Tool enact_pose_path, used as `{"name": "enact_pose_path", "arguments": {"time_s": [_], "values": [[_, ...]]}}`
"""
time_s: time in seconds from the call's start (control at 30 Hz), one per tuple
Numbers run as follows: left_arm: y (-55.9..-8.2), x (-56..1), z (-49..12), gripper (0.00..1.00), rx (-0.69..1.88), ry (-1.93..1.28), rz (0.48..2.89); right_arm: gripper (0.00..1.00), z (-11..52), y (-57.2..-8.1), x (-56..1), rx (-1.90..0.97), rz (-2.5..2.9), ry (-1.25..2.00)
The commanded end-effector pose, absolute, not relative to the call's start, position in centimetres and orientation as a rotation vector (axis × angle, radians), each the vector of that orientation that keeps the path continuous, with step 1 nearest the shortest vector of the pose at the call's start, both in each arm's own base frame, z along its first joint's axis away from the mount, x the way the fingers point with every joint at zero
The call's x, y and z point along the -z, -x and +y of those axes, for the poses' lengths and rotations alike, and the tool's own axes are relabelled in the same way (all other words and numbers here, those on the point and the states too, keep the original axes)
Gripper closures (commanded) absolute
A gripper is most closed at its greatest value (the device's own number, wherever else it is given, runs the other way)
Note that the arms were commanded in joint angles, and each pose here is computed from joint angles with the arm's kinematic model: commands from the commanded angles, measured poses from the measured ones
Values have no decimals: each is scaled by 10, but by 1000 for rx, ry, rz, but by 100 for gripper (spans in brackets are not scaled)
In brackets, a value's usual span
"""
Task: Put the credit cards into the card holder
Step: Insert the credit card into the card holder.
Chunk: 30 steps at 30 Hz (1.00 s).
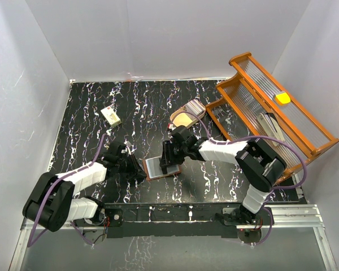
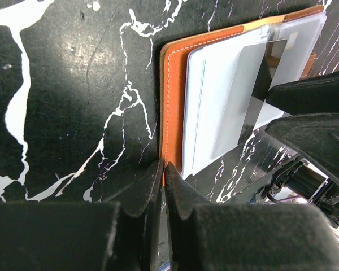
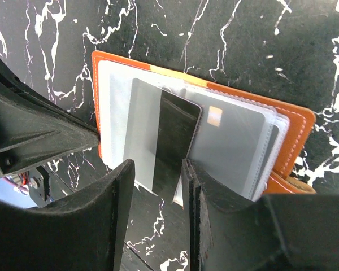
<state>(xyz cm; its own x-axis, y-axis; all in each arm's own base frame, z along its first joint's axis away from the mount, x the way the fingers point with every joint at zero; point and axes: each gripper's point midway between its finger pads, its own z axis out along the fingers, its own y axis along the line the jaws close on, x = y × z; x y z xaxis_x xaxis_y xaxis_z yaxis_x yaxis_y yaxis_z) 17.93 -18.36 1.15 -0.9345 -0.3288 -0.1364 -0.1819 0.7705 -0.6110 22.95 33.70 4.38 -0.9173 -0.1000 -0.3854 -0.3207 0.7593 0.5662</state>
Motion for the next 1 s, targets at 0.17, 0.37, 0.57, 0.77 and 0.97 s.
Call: {"name": "enact_pose_path", "arguments": {"time_s": [0.17,0.37,0.57,0.77,0.97], "values": [[-192,-13,-184,94,877,406,2709,66,373,-235,-60,-1000,2549,433],[-198,-13,-186,94,866,390,2718,67,385,-231,-63,-1039,2525,470],[-199,-14,-180,93,805,384,2728,67,378,-234,-70,-1003,2488,479],[-208,-28,-174,79,747,403,2683,62,365,-243,-96,-906,2422,500],[-219,-55,-164,57,682,380,2606,59,339,-276,-118,-717,2352,483]]}}
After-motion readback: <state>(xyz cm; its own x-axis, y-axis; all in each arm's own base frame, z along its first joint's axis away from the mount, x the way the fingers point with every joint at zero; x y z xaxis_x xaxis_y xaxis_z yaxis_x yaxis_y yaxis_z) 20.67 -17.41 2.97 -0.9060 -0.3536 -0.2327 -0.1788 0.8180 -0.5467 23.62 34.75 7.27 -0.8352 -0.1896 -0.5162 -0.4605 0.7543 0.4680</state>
